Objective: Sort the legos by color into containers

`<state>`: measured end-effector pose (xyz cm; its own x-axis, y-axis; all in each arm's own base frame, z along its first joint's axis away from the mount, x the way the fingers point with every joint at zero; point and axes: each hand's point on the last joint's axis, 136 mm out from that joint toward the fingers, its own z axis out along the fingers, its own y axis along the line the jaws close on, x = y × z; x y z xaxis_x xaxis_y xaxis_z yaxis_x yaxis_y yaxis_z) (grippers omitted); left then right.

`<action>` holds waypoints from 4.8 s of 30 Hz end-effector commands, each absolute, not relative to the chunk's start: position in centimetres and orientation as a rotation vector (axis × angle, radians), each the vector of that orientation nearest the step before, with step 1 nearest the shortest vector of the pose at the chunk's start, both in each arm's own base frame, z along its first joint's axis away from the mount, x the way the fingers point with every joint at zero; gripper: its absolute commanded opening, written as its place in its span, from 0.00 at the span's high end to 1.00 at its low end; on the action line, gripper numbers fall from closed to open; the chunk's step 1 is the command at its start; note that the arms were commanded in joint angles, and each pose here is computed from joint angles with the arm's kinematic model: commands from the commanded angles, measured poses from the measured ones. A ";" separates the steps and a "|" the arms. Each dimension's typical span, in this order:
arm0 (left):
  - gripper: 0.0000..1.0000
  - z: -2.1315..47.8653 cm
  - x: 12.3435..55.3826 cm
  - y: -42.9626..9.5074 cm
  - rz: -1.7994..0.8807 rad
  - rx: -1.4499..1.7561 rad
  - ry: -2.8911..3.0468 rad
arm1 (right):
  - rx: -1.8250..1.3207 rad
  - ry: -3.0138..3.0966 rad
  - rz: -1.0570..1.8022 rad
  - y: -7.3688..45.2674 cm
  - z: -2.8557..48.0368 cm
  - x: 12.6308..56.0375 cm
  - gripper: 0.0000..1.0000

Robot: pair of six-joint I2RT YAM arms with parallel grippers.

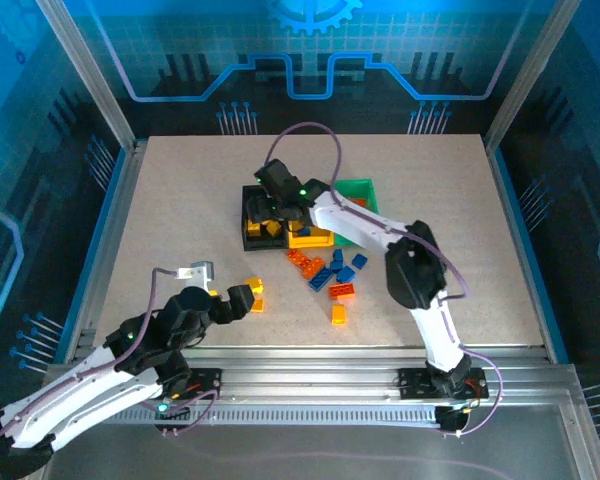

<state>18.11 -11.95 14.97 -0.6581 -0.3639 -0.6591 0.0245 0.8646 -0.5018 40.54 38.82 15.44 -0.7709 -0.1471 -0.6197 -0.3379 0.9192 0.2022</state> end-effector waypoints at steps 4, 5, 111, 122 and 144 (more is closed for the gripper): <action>0.01 15.2 18.2 -11.6 -0.609 -0.261 2.200 | -0.293 2.493 0.392 33.5 15.9 32.4 0.18; 0.01 15.2 18.3 -11.6 -0.606 -0.262 2.199 | -0.289 2.511 0.380 32.5 15.3 31.0 0.18; 0.31 2.9 27.7 -15.7 -0.268 -0.203 2.625 | -0.189 2.242 0.483 22.7 19.5 25.6 0.28; 0.66 5.9 26.4 -15.4 -0.350 -0.216 2.584 | -0.138 2.239 0.457 21.0 18.8 25.1 0.27; 0.63 13.8 44.9 -15.0 -0.223 -0.362 2.393 | -0.066 2.313 0.441 19.3 15.9 23.9 0.24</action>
<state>43.27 -15.41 12.72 -0.7354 -0.3334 -0.5900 -0.1994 0.9385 -0.2817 23.95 20.36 16.32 -0.7023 0.0543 -0.7098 -0.2257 0.9286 0.2944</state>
